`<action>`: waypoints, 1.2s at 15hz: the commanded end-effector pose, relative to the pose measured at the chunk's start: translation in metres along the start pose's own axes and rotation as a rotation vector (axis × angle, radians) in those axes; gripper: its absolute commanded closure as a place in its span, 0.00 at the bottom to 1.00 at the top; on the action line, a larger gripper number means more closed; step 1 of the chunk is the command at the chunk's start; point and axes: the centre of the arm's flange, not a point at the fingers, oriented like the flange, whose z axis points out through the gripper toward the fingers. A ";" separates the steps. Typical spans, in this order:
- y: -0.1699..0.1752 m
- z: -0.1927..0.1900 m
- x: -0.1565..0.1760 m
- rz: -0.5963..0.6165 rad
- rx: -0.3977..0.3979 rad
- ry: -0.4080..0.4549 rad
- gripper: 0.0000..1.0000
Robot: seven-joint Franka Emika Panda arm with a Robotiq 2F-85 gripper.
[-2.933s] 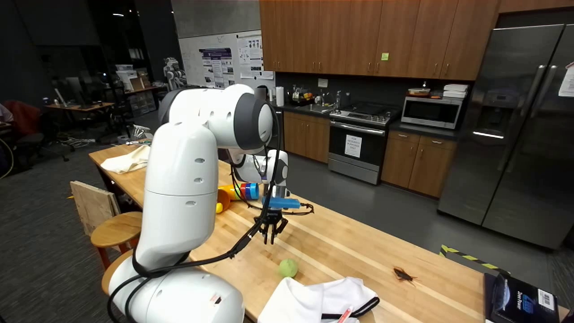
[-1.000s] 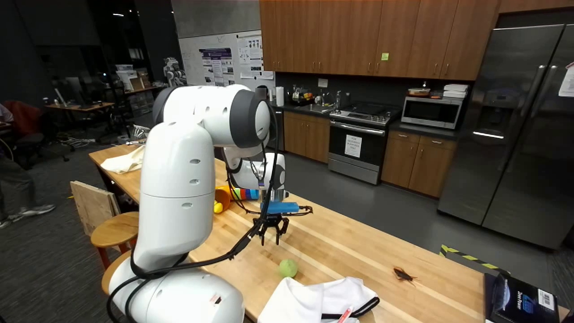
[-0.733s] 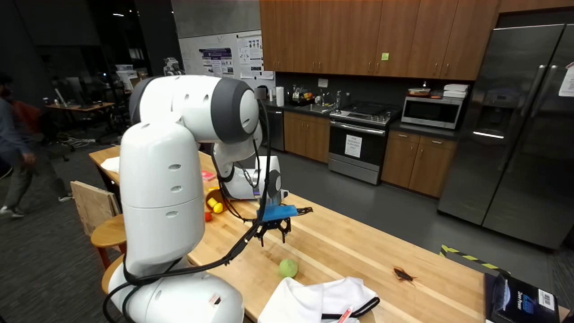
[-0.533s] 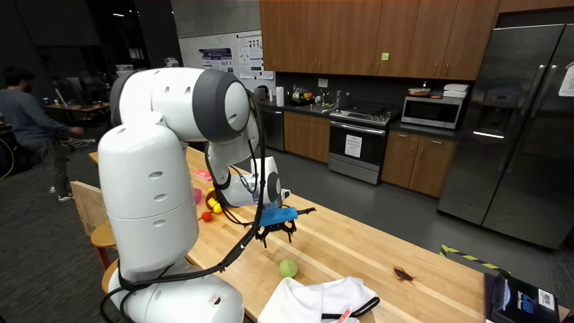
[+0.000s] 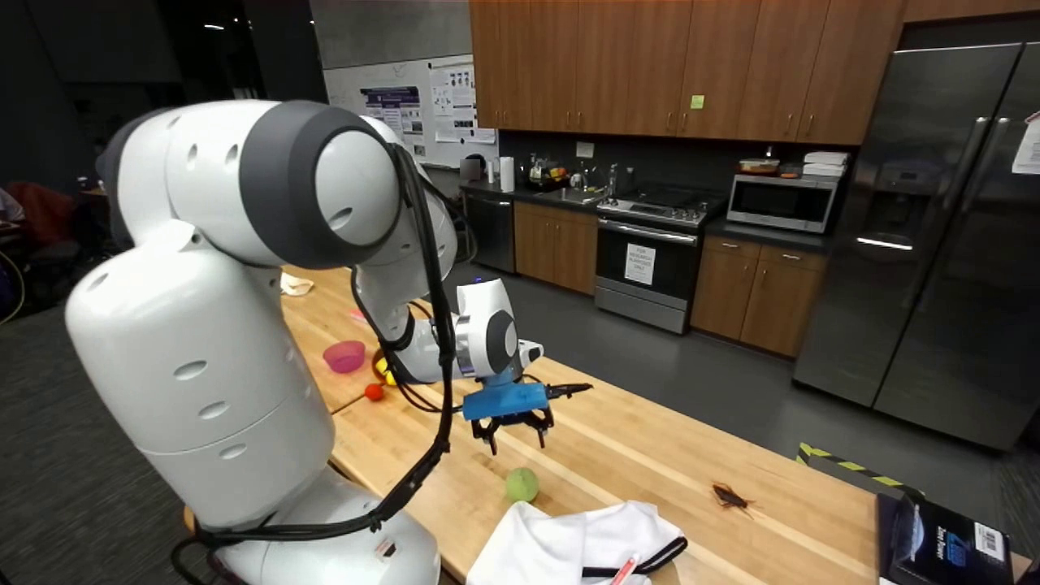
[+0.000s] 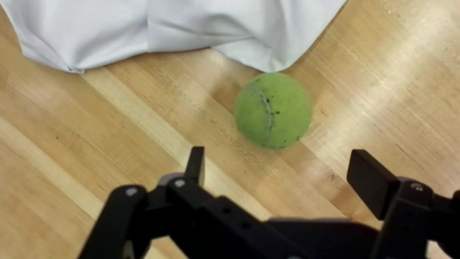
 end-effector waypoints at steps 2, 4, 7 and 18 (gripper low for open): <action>0.006 -0.010 -0.006 0.036 0.020 0.062 0.00; 0.007 -0.016 -0.012 0.049 0.021 0.083 0.00; 0.006 -0.017 -0.014 0.051 0.020 0.090 0.00; 0.006 -0.017 -0.014 0.051 0.019 0.092 0.00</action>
